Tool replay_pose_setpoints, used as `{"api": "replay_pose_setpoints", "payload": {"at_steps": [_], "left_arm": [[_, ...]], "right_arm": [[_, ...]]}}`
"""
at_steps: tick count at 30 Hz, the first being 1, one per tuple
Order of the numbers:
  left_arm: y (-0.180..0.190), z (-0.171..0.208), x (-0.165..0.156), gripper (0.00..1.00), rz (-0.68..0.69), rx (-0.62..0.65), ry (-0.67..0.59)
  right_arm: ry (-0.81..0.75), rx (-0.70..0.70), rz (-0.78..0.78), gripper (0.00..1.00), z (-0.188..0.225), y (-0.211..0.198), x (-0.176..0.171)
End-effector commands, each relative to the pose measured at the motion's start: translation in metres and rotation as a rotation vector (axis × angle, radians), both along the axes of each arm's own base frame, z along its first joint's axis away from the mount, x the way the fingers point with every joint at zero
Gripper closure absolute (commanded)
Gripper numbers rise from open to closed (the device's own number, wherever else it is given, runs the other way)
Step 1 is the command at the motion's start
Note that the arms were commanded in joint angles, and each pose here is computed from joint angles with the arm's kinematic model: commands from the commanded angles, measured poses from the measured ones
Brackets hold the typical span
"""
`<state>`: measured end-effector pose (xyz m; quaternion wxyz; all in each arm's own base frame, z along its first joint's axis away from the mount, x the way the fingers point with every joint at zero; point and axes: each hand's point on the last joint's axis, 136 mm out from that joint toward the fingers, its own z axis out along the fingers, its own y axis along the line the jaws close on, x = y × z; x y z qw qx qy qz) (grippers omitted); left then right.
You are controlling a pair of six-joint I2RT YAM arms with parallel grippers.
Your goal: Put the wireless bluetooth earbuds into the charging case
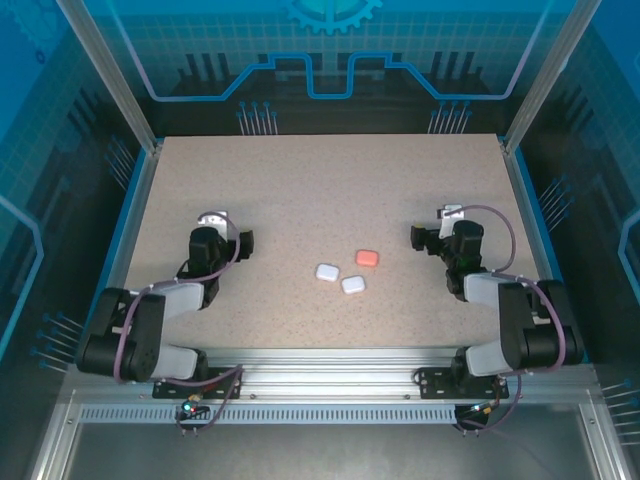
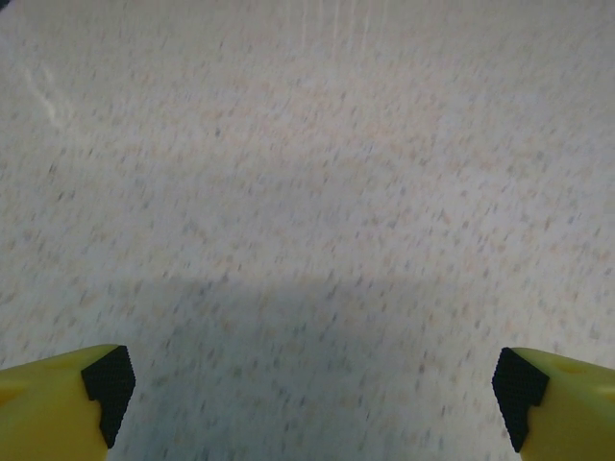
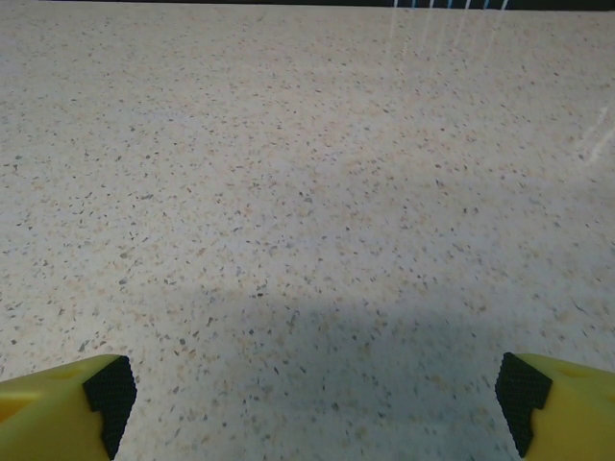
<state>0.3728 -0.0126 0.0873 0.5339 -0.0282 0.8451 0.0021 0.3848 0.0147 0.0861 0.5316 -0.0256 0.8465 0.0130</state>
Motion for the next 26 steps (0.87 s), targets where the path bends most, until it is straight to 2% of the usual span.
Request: {"api": "replay_pose_setpoints", "payload": {"at_steps": [1, 2, 4, 5, 10, 26], "left_arm": [[-0.006, 0.015, 0.015, 0.01, -0.064, 0.008, -0.165], [-0.007, 0.015, 0.017, 0.01, -0.077, 0.022, -0.206], [-0.003, 0.011, 0.012, 0.01, -0.059, -0.004, -0.167], [-0.003, 0.013, 0.015, 0.01, -0.062, -0.007, -0.184], [0.010, 0.007, 0.025, 0.01, -0.023, -0.061, -0.101], [0.010, 0.008, 0.026, 0.01, -0.023, -0.060, -0.109]], "right_arm": [[-0.070, -0.013, 0.065, 0.00, 0.009, 0.010, 0.007], [-0.070, -0.014, 0.063, 0.00, 0.009, 0.010, 0.009], [-0.056, -0.015, 0.071, 0.00, 0.008, 0.012, 0.011], [-0.048, -0.018, 0.070, 0.00, 0.007, 0.012, 0.011], [-0.051, -0.048, 0.063, 0.00, 0.008, 0.015, 0.012], [-0.050, -0.049, 0.063, 0.00, 0.008, 0.015, 0.012]]}}
